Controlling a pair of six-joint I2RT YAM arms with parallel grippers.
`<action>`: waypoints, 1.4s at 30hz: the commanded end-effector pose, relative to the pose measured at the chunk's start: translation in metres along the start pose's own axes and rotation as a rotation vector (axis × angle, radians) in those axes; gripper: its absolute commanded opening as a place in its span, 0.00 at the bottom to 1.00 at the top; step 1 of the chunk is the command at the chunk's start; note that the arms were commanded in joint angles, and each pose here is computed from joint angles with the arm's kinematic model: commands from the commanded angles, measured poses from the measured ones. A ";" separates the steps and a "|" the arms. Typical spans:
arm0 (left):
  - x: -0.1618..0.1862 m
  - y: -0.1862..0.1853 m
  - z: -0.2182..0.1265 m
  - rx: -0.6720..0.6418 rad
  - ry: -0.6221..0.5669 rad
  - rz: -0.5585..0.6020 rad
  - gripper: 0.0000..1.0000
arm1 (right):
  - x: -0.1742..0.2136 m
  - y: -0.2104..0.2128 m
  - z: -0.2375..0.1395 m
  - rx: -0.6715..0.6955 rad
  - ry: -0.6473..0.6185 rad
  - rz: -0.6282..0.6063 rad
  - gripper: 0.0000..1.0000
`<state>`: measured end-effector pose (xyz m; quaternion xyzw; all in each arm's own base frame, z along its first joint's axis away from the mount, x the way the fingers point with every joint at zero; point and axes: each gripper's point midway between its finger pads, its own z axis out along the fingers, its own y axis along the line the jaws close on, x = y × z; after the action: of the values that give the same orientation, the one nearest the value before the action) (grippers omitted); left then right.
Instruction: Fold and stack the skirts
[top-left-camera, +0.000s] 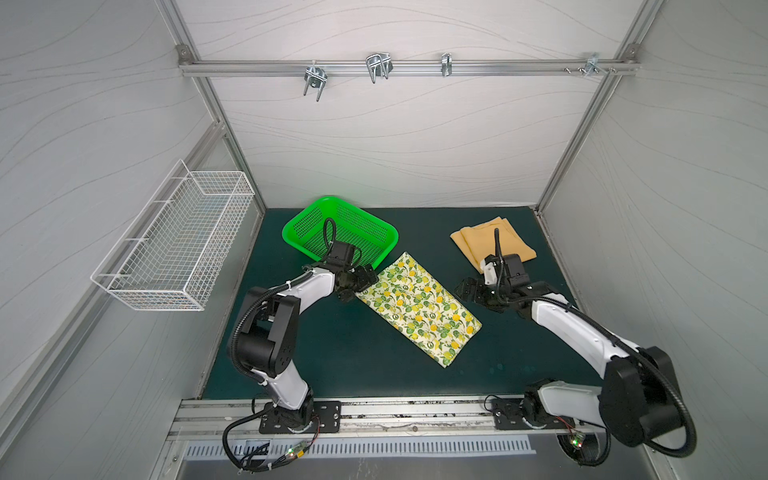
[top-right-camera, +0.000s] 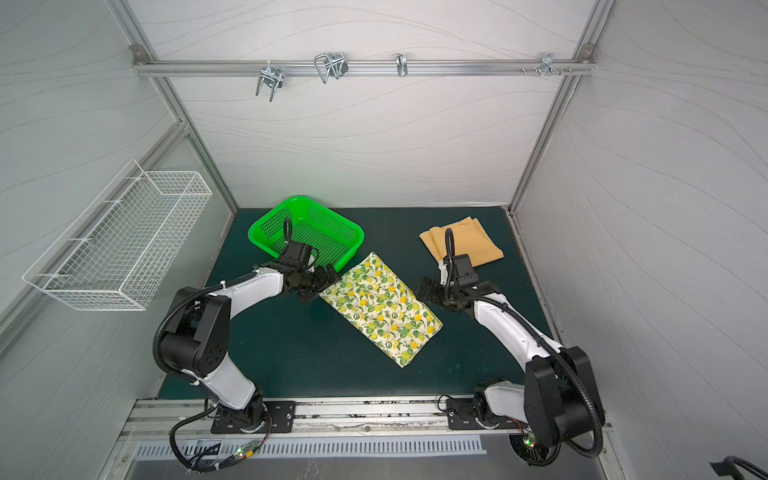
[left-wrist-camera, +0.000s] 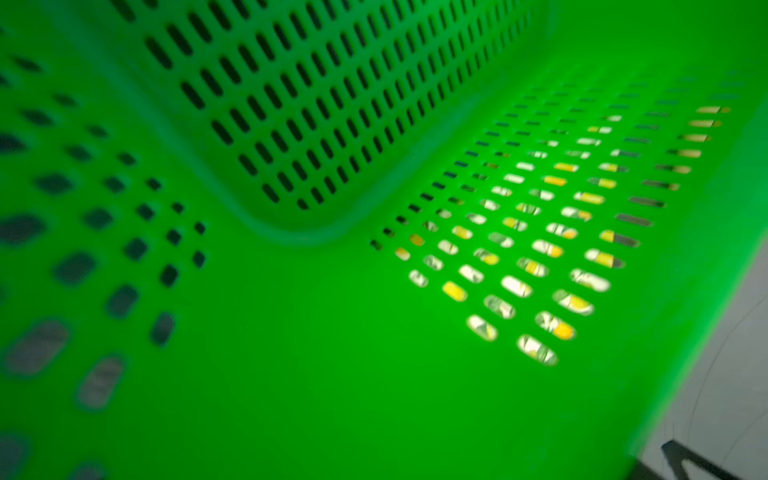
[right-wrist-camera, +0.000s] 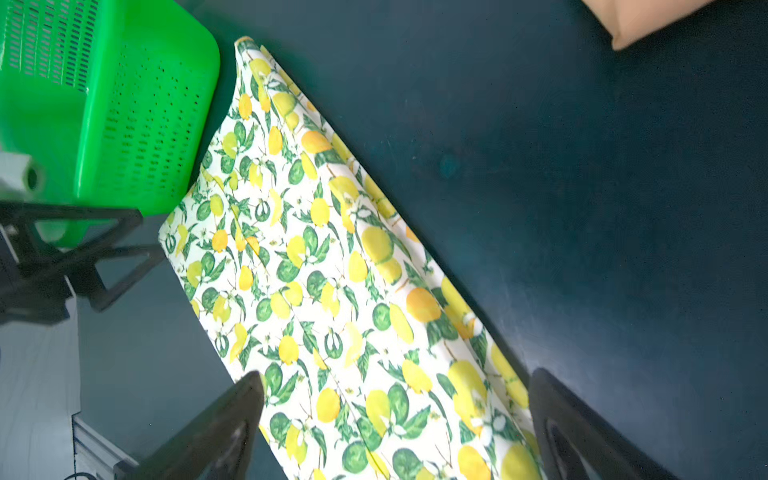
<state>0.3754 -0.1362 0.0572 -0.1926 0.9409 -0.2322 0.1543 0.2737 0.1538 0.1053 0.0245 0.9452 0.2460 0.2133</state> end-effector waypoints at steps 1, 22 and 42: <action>-0.014 0.001 0.000 0.028 0.027 -0.030 0.99 | 0.027 -0.003 -0.006 0.007 0.054 -0.010 0.99; -0.008 -0.049 -0.076 0.234 -0.031 0.073 0.99 | 0.094 -0.008 -0.001 -0.018 0.104 0.019 0.99; 0.052 -0.071 0.017 0.194 0.169 0.196 0.99 | 0.070 -0.030 0.034 0.000 0.106 0.113 0.99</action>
<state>0.3445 -0.2164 0.0695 -0.0768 0.9414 -0.3134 0.0986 0.2207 0.1561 0.0413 0.0633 0.9513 0.2619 0.1496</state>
